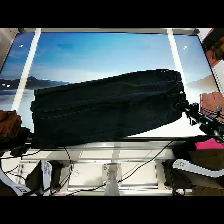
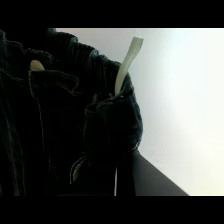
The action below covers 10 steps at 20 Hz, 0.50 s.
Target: Fold the clothes and pants, and hang the long-sleeved shirts on hangers.
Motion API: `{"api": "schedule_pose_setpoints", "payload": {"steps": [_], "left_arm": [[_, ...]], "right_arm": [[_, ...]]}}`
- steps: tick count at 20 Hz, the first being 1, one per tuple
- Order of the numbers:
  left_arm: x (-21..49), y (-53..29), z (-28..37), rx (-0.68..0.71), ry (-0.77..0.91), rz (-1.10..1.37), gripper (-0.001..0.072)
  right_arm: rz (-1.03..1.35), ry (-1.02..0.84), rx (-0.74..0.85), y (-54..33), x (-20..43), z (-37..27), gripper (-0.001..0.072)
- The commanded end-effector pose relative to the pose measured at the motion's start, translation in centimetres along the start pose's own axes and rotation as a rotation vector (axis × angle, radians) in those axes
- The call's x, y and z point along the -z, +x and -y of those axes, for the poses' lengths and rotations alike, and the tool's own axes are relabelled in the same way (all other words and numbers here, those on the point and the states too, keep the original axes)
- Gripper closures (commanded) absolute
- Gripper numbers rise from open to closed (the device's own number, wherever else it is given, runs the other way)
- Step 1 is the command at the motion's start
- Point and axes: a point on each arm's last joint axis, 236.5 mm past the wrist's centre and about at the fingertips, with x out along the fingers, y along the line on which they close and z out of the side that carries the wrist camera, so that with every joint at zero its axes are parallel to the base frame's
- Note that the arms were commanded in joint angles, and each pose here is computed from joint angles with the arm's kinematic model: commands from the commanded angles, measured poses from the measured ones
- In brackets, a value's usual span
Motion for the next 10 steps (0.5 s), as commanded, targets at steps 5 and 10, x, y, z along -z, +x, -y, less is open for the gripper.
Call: {"api": "schedule_pose_setpoints", "payload": {"steps": [5, 10], "left_arm": [[1.5, -1.0, -3.8, -0.169, 0.049, -0.078, 0.0167], [1.6, 0.4, -3.3, -0.13, 0.002, -0.059, 0.0167]], "right_arm": [[-0.004, -0.01, 0.007, 0.0, 0.1, 0.1, 0.0678], [-0.018, -0.037, 0.023, 0.0, 0.4, 0.5, 0.0678]]}}
